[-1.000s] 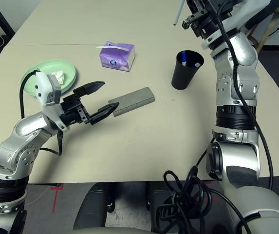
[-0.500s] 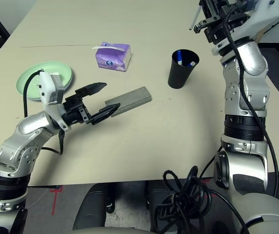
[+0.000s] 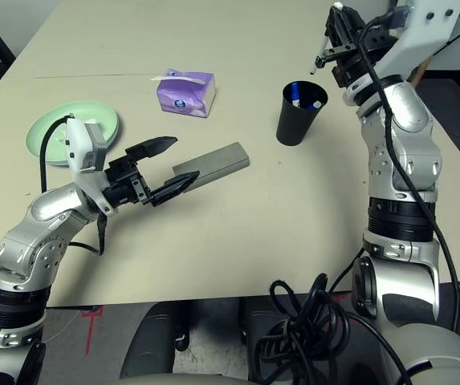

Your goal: Organize and tidy the items on the table.

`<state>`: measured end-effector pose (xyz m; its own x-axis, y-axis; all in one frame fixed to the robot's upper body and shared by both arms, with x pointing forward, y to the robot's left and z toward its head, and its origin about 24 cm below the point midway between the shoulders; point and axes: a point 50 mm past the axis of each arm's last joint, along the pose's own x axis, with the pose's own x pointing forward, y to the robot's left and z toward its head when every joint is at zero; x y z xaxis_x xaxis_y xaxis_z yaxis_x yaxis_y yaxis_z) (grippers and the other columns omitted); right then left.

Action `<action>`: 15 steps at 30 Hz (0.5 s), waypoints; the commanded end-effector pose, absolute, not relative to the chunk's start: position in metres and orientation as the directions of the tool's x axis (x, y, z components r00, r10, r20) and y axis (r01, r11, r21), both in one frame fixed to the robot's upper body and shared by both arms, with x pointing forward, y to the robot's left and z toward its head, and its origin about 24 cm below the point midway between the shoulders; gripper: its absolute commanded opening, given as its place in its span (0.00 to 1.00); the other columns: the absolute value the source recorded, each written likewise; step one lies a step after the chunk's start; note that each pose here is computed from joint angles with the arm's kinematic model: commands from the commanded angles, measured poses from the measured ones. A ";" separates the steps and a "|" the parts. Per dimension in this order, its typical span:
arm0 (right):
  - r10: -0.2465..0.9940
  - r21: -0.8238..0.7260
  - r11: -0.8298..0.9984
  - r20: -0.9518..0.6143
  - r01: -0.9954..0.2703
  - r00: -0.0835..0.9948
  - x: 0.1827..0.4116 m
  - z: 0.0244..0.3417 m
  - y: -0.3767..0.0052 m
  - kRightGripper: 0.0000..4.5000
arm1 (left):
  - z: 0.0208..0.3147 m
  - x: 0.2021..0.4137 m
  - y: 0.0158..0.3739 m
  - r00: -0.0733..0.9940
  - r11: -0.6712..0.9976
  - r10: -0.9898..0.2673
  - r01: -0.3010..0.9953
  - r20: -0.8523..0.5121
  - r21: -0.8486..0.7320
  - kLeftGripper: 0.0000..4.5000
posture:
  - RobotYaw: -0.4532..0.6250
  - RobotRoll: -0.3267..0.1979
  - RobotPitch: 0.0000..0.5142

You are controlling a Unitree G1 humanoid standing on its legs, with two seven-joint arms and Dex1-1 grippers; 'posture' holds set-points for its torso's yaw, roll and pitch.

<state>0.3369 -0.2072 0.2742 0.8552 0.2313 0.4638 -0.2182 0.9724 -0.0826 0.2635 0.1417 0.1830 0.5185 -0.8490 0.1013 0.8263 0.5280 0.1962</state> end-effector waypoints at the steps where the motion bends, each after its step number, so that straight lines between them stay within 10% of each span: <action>1: 0.228 -0.077 0.973 0.439 -0.216 0.869 0.336 0.268 -0.205 0.06 | 0.182 0.263 0.140 0.508 0.516 -0.856 0.833 0.093 0.198 1.00 | 0.41 0.62 0.36; 15: 0.211 -0.086 0.977 0.342 -0.193 0.916 0.341 0.246 -0.206 0.06 | 0.182 0.262 0.140 0.510 0.518 -0.855 0.832 0.092 0.199 1.00 | 0.41 0.62 0.36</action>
